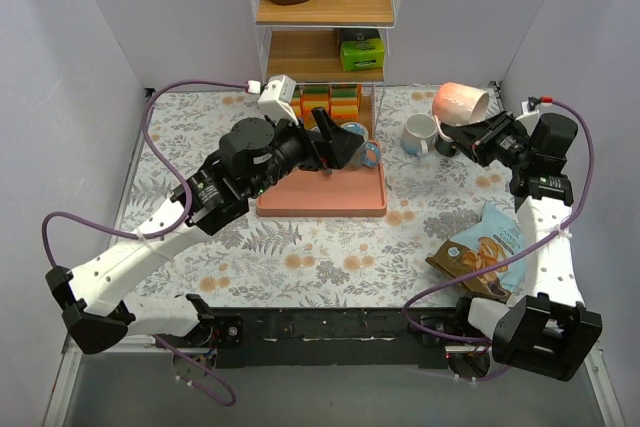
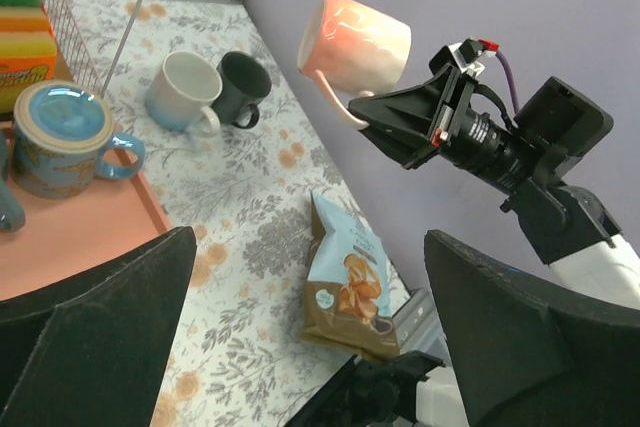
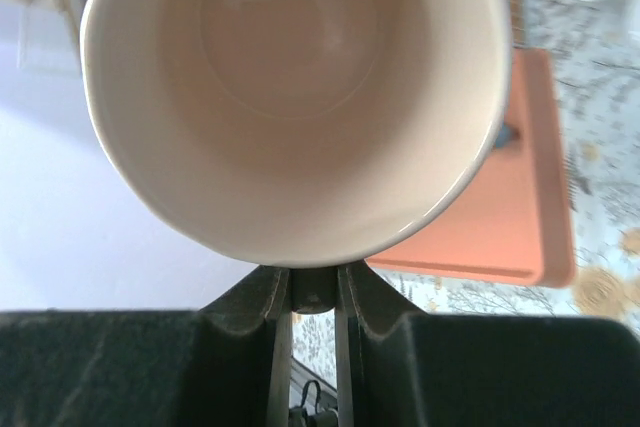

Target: Turn the mug right side up

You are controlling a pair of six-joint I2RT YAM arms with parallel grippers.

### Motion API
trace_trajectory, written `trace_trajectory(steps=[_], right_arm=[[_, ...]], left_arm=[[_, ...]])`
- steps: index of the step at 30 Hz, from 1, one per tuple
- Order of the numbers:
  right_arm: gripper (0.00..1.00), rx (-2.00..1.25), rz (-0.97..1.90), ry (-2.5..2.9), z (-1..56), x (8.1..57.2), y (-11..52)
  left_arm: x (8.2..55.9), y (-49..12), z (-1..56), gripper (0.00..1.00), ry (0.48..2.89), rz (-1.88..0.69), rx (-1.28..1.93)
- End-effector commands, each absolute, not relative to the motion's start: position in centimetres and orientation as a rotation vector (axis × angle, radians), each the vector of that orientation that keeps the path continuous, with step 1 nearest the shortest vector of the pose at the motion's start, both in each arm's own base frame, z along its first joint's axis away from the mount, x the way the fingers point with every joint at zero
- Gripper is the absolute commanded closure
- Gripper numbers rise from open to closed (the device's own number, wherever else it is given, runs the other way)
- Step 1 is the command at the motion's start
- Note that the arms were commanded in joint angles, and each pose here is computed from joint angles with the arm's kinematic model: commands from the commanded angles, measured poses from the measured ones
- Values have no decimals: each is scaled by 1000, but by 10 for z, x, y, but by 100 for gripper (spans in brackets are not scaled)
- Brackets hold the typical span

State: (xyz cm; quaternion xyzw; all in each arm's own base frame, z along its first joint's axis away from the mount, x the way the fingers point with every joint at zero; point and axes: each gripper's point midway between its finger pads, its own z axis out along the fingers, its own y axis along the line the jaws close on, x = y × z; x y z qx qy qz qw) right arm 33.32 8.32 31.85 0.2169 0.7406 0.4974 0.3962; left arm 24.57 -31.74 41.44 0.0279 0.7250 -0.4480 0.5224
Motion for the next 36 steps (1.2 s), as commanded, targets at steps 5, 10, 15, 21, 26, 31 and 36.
trace_trajectory(steps=[5, 10, 15, 21, 26, 31, 36], right_arm=[[99, 841, 818, 1894, 276, 348, 0], [99, 832, 519, 1991, 257, 352, -40], [99, 800, 235, 2092, 241, 360, -79], [99, 722, 34, 2213, 219, 362, -98], [99, 662, -82, 2262, 202, 377, -107], [99, 599, -114, 2300, 192, 394, -114], [99, 574, -102, 2303, 180, 413, -115]], left_arm=[[238, -305, 384, 2, 1921, -950, 136], [238, -308, 371, 2, 1978, -972, 159], [242, -309, 361, 2, 1996, -979, 174], [250, -309, 346, 2, 2029, -979, 163], [255, -309, 336, 2, 2064, -953, 166], [256, -304, 334, 2, 2073, -944, 151], [258, -301, 328, 2, 2088, -934, 127]])
